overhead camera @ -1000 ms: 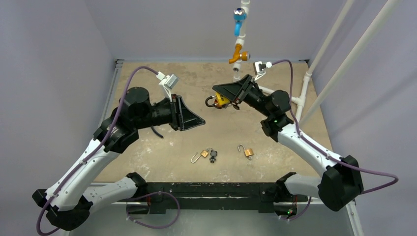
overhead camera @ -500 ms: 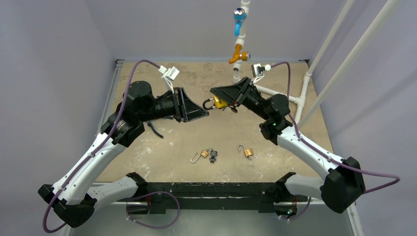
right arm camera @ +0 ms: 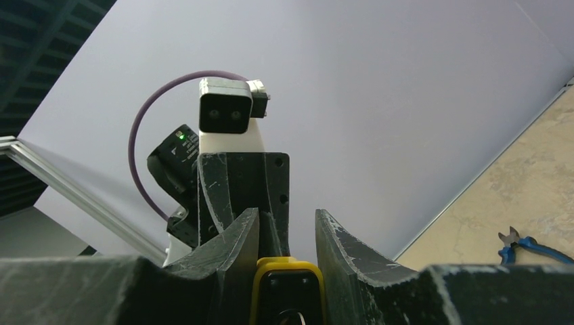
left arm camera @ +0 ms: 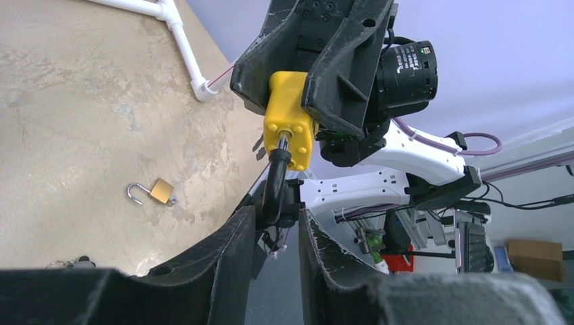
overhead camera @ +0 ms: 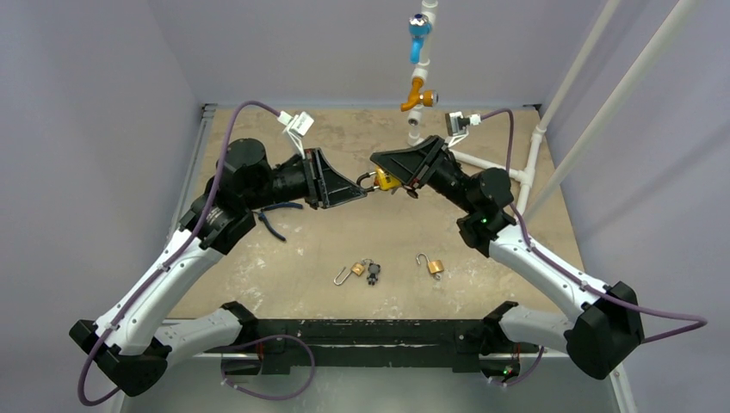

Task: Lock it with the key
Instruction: Lock the lock.

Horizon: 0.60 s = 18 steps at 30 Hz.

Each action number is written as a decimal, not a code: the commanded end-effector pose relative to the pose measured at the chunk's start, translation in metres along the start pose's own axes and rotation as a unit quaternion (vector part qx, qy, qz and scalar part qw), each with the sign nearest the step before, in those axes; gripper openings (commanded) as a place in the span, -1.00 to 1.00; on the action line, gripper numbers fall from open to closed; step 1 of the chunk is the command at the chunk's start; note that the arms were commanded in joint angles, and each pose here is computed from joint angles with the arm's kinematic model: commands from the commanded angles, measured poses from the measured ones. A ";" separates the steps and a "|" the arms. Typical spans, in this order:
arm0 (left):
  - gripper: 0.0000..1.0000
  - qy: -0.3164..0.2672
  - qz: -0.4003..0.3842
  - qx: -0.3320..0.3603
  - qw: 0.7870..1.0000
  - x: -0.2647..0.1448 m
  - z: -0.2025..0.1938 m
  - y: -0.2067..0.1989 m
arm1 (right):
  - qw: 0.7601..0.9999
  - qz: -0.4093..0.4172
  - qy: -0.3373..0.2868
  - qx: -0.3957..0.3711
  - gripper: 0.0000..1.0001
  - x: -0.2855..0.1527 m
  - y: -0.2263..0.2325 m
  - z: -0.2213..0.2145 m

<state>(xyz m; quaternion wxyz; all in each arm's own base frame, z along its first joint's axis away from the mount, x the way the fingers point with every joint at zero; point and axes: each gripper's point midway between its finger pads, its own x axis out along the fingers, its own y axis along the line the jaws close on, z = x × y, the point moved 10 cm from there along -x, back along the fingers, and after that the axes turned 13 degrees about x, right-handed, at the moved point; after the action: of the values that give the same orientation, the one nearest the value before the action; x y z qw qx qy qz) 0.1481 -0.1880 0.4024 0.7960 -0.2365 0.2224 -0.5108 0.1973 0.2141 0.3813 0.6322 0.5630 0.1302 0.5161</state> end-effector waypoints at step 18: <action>-1.00 -0.026 -0.005 0.022 0.999 0.001 0.009 -0.001 | 0.998 0.045 0.006 -0.040 -0.80 0.004 0.025 -0.003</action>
<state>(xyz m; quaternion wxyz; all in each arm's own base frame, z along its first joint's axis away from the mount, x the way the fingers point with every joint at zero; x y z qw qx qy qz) 0.1513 -0.1898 0.4023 0.7974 -0.2374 0.2189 -0.5098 0.1925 0.2183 0.3795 0.6361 0.5551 0.1362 0.5184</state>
